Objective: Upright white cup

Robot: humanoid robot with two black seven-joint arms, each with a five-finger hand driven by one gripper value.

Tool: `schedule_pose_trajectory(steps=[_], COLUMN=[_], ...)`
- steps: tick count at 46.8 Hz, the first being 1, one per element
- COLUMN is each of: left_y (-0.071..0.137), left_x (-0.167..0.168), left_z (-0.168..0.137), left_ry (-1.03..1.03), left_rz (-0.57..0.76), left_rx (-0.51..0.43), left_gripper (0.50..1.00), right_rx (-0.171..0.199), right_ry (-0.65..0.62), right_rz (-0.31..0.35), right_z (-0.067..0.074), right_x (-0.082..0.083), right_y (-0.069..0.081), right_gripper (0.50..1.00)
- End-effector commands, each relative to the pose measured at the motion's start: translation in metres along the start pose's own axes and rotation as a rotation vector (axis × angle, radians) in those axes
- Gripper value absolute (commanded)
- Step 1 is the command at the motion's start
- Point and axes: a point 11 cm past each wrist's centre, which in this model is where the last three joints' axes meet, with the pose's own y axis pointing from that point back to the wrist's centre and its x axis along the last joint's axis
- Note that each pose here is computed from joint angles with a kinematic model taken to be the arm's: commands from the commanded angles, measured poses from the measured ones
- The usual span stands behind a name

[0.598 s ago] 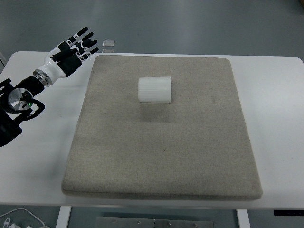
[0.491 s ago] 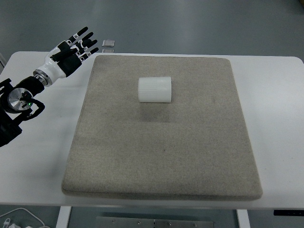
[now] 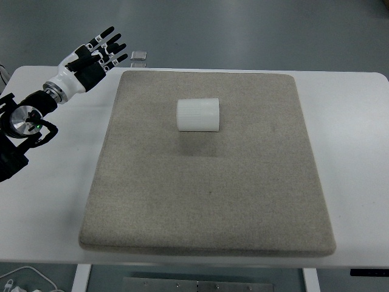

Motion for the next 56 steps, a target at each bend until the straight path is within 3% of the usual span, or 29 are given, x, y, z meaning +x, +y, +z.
schedule_pose_trajectory(steps=[1,10,23,37,56], left_y=[-0.001,-0.001,-0.003,-0.009,-0.006], left_x=[0.000,-0.003,-0.010,-0.040,-0.069], left_z=[0.001,0.007,0.003,0.021,0.018], left_ry=[-0.004,-0.031,-0.235,-0.539,-0.712], left_rz=[0.001,-0.013,-0.054,-0.167,-0.281], left_rx=[0.000,0.001,0.085,0.171,0.224], left_gripper=[0.996,0.996,0.994,0.994,0.979], right_rx=[0.000,0.000,0.000,0.000,0.000], right_ry=[0.000,0.000,0.000,0.000,0.000], right_rz=[0.000,0.000,0.000,0.000,0.000], right_z=[0.000,0.000,0.000,0.000,0.000], right_x=[0.000,0.000,0.000,0.000,0.000], right_y=[0.000,0.000,0.000,0.000,0.000], right_gripper=[0.930,0.930,0.930,0.930,0.930])
